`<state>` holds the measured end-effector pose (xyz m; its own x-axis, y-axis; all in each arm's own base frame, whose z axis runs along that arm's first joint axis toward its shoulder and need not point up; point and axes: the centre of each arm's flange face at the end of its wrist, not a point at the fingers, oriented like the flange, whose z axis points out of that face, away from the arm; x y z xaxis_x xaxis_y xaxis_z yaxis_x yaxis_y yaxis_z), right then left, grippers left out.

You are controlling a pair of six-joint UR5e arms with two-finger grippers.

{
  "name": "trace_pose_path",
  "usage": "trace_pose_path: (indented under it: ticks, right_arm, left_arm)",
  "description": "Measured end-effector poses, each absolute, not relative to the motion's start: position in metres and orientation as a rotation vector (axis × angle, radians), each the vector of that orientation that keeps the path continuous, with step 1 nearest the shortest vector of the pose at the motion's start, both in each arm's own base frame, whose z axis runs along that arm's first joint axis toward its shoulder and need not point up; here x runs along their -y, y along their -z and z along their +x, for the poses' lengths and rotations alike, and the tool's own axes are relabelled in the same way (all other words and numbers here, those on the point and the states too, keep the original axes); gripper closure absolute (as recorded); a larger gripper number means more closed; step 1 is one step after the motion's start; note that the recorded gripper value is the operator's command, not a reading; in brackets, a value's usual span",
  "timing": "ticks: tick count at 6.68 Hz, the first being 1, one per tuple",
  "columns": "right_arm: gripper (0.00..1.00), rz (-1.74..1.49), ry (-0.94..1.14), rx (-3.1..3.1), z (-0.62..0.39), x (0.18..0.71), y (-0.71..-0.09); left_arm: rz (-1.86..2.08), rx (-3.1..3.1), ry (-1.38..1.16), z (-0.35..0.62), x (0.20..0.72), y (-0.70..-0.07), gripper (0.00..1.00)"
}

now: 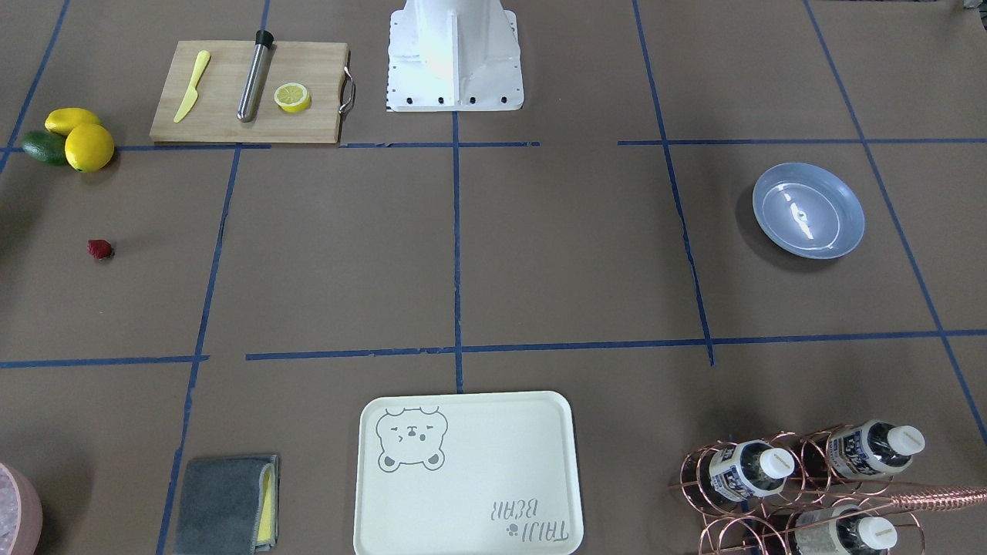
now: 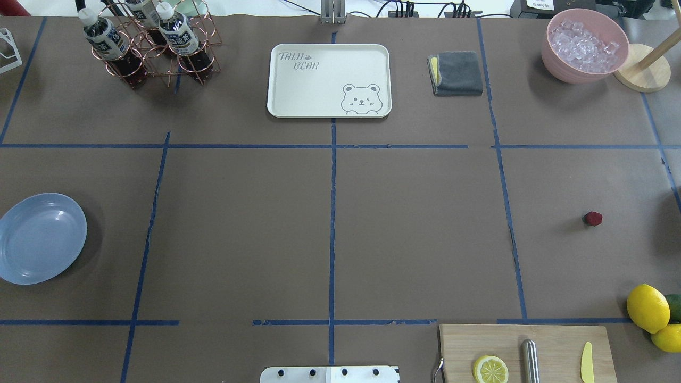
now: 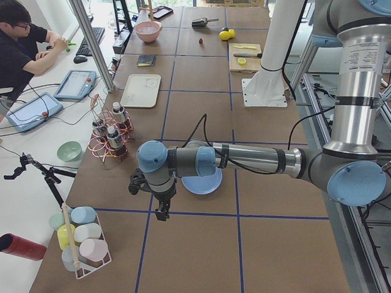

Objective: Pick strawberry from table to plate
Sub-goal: 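Lower the left gripper toward the rim of the light blue plate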

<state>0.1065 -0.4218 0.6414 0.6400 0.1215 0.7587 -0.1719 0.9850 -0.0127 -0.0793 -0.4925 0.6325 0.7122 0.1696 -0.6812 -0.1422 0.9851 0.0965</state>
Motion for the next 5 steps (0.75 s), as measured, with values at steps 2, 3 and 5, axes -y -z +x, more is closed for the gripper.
trace_pose_path:
  ticks: [2,3,5]
  right_arm:
    - [0.0,0.07,-0.159,0.859,0.104,0.426,-0.637]
    - [0.0,0.077,-0.154,0.865,0.102,0.431,-0.631]
    - [0.0,0.092,-0.13,0.87,0.094,0.445,-0.618]
  left_arm:
    - [0.043,-0.759,-0.172,-0.08,0.493,-0.63,0.0]
    - [0.051,-0.759,-0.172,-0.08,0.492,-0.633,0.0]
    - [0.09,-0.792,-0.115,-0.075,0.472,-0.654,0.0]
